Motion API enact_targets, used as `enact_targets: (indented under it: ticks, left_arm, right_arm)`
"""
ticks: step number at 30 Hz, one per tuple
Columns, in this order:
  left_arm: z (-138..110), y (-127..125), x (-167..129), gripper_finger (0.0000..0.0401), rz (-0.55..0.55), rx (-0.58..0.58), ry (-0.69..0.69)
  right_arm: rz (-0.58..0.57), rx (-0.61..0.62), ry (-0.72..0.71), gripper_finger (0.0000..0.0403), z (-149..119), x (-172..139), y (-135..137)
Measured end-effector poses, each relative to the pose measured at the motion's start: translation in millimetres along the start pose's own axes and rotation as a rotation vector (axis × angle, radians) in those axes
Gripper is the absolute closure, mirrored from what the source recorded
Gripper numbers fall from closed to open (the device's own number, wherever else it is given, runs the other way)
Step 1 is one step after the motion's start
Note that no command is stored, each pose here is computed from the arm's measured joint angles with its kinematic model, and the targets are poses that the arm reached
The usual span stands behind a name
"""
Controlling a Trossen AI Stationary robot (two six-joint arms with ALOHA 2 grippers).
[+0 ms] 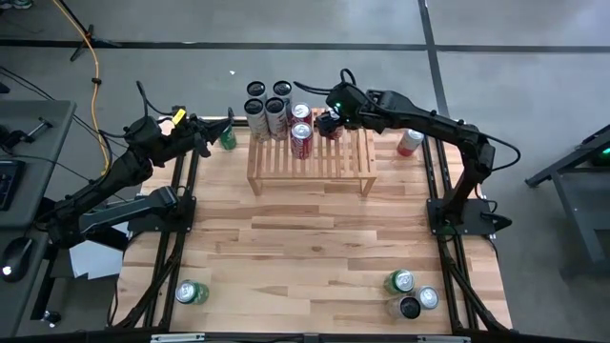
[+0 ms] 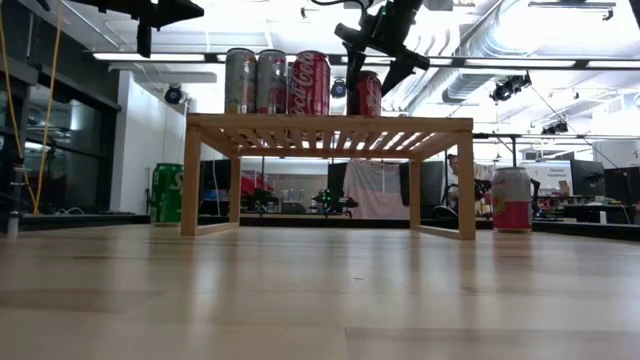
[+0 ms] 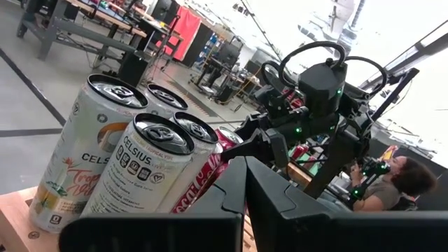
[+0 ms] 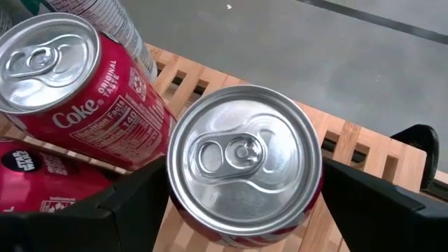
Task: Place canned beverage on shelf
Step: Put the red soda can on the shelf aligned with other red soda can
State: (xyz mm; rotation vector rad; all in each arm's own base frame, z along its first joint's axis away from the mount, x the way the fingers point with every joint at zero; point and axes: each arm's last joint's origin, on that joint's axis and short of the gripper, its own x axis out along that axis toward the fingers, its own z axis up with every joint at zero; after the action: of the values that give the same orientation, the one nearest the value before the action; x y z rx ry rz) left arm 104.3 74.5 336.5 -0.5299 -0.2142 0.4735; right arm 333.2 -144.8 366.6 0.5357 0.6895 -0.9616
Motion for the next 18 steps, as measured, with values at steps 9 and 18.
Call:
enact_targets:
  ticks: [9,18]
  left_arm:
    - [0.1,0.0,0.0,0.0400,0.000,0.000,-0.001]
    - [0.1,-0.1,0.0,0.0400,0.000,0.000,-0.002]
  right_arm:
    - [-0.003,0.000,-0.007,0.0063,0.6,-0.5,-0.4]
    - [0.007,0.008,-0.025,0.0041,2.5,-0.8,0.7]
